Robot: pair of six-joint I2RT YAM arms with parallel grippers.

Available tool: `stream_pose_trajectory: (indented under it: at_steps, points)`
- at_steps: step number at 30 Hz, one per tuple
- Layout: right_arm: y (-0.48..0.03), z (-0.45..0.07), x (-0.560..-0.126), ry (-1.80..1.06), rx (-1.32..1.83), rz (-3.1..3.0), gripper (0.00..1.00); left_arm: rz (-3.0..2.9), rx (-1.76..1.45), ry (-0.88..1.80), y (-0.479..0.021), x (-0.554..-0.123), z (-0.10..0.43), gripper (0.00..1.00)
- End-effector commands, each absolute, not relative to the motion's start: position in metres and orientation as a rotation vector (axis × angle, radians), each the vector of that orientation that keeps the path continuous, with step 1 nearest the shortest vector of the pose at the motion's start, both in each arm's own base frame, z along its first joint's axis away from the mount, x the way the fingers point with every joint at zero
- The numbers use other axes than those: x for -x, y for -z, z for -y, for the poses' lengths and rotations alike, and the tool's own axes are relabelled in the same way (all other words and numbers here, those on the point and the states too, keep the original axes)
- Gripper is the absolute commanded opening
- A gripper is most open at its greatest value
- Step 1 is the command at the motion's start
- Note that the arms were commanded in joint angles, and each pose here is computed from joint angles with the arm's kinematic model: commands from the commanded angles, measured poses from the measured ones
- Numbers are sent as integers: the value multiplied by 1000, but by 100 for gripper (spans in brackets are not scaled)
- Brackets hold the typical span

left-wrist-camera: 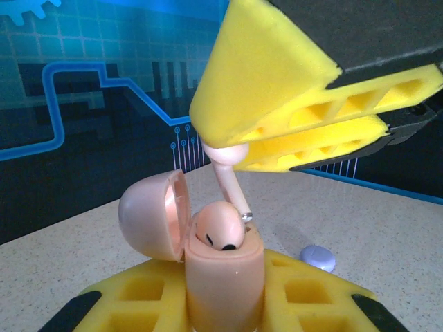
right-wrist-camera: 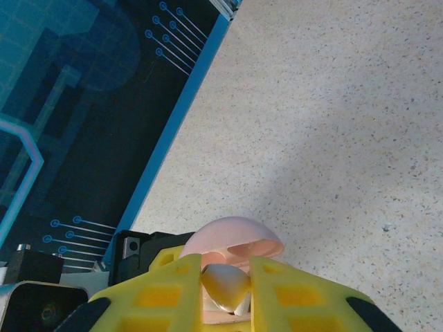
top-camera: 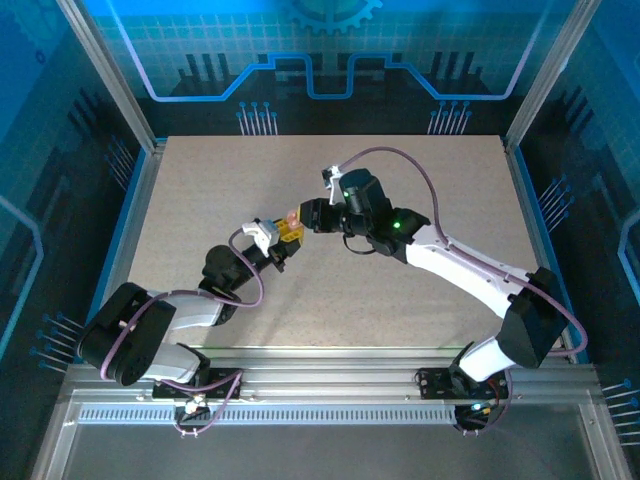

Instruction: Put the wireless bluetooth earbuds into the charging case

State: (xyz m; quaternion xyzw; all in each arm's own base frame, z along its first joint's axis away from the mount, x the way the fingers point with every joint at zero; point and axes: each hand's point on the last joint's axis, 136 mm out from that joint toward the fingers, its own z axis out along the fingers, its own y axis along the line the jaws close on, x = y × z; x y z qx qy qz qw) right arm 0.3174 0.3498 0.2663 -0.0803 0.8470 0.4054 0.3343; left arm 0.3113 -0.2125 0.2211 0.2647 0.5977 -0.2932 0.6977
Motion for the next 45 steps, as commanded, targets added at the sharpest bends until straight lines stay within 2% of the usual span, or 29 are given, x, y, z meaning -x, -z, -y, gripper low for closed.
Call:
stream_pose_trajectory:
  at_steps: [1,17,31,45]
  points:
    - [-258,-355,-309,-1059,229,-2235,21,-1265,-557,656,-241,-312,211,23]
    - [-244,-356,-304,-907,295,-2269,21,-1251,-543,654,-247,-311,209,23]
    - [-288,-352,-309,-922,306,-2124,21,-1250,-540,657,-247,-310,208,23]
    - [-303,-352,-313,-915,324,-2054,20,-1241,-536,660,-251,-307,207,23]
